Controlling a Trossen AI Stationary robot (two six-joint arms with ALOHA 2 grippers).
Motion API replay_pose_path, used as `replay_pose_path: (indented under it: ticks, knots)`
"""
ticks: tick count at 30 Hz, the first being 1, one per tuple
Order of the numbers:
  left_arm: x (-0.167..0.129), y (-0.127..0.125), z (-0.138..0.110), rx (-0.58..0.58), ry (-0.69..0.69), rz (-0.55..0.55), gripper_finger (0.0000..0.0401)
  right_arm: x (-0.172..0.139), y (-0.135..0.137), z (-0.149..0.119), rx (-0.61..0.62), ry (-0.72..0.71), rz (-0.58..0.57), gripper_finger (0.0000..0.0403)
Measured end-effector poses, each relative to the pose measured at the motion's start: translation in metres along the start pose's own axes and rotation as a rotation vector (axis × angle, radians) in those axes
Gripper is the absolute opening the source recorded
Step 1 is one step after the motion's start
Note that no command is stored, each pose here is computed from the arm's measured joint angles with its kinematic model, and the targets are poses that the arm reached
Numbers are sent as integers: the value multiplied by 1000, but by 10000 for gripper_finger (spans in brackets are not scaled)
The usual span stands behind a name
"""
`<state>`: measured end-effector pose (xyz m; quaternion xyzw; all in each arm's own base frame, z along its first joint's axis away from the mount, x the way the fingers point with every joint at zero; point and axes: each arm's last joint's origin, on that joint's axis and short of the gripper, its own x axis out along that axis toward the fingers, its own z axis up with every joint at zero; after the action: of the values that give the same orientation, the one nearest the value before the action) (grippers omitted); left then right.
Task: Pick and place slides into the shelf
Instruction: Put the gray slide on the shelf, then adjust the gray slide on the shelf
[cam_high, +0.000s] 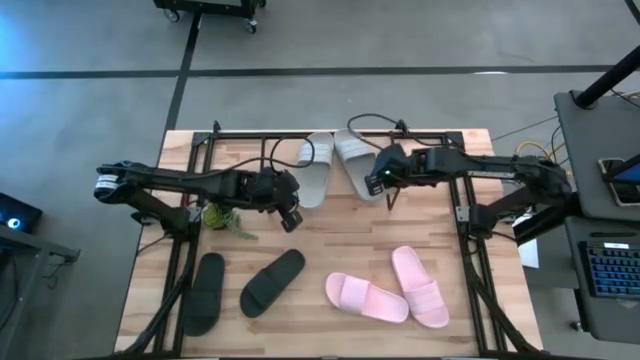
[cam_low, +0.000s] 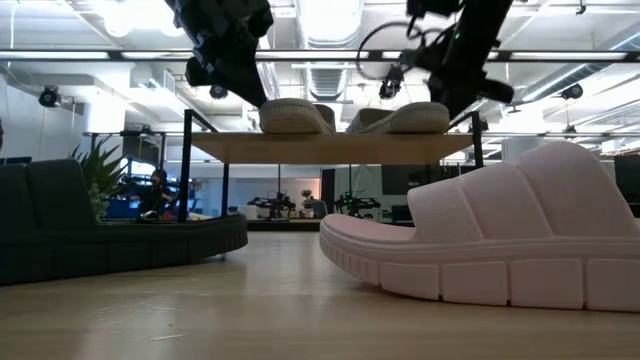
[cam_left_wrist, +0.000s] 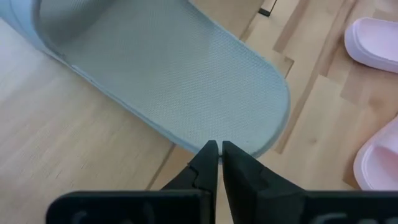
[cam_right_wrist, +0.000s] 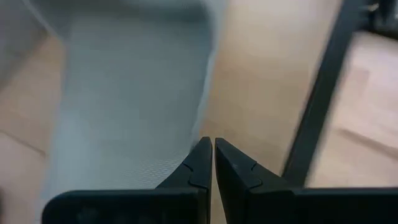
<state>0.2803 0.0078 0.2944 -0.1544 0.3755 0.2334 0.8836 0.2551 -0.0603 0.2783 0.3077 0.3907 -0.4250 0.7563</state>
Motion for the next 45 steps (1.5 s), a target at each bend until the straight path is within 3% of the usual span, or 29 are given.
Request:
replay_pose_path:
  ticks: [7,22,28,36,41,45]
  knots:
    - [0,0,0,-1,4,-3,8,14,13,4,-24,19,-29,13]
    - [4,6,17,8,-114,-28,8,1,28,17,-53,-6,57,13]
    - [-3,10,15,35,-102,-16,8,-2,20,15,-69,-30,-48,13]
    - [-7,29,18,0,-102,74,8,-7,14,31,-17,-131,-60,13]
    - [-2,47,26,-17,-81,56,8,3,14,42,20,-173,-58,13]
    - [-2,53,28,16,-61,-22,8,9,11,52,75,-216,-71,13]
